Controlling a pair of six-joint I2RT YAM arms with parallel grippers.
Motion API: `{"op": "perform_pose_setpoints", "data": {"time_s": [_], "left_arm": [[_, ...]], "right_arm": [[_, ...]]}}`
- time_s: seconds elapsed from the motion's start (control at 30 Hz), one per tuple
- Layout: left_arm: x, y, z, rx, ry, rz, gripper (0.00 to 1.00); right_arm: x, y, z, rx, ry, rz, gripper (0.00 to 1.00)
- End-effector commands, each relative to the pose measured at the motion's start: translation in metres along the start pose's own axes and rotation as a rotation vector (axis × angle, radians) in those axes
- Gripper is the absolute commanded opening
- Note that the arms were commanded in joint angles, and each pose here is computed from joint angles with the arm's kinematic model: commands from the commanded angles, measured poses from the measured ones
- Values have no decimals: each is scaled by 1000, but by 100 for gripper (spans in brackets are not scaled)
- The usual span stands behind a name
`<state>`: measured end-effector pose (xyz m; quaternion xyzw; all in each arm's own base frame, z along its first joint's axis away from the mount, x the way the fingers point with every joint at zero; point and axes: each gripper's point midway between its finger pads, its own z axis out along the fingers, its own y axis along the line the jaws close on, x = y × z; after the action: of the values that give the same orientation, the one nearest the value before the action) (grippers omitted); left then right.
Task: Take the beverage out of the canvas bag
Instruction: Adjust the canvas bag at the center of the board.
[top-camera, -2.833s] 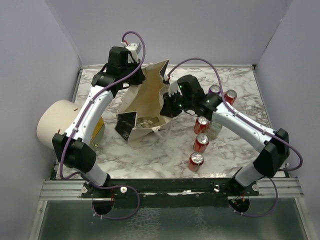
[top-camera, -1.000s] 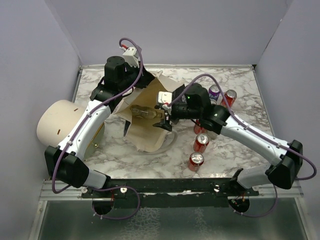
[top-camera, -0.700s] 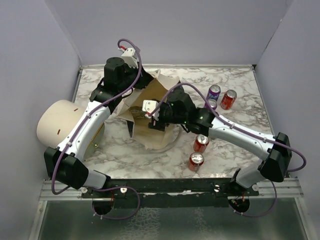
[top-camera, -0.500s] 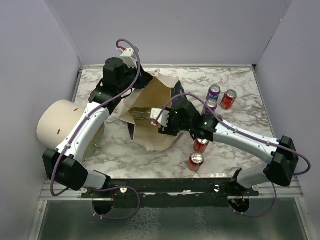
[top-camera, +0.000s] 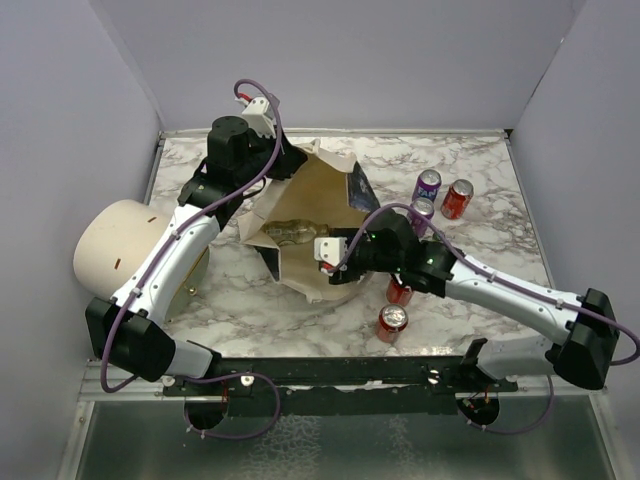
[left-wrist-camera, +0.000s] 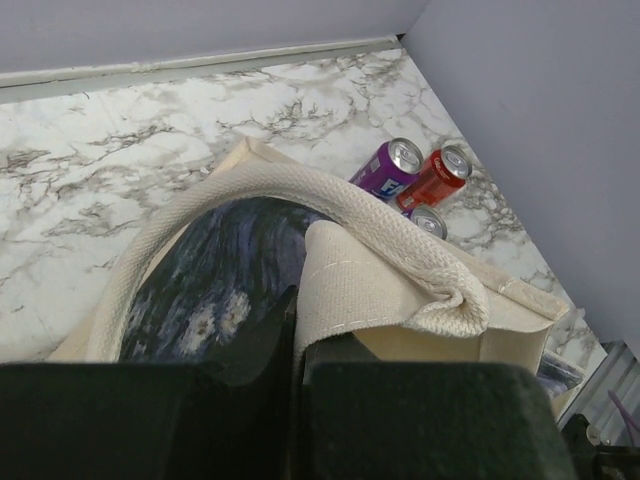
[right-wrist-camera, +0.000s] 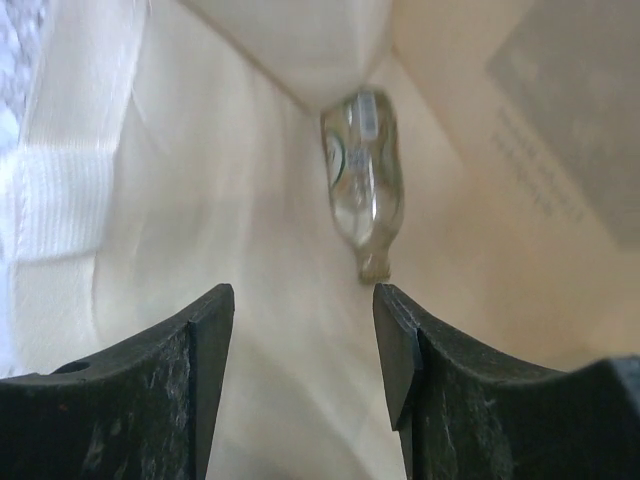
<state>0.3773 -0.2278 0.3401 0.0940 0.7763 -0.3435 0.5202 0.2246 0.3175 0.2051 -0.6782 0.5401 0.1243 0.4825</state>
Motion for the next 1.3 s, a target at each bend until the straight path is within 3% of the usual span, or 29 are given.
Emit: {"op": "perform_pose_setpoints", "data": {"time_s": [0.0, 0.23, 0.6, 0.97, 1.27], "left_arm": [[-38, -33, -19, 109, -117, 30, 0], [-38, -33, -21, 107, -125, 38, 0], [-34, -32, -18, 109, -113, 25, 0], [-37, -40, -19, 166, -118, 110, 0], [-25, -26, -21, 101, -90, 146, 0]], "right_arm": [[-67, -24, 27, 5, -278, -174, 59], [-75, -35, 69, -6, -308, -283, 64], [-33, -35, 120, 55, -243, -150, 69], [0, -30, 110, 56, -202, -90, 67], [62, -49, 88, 224, 127, 79, 68]]}}
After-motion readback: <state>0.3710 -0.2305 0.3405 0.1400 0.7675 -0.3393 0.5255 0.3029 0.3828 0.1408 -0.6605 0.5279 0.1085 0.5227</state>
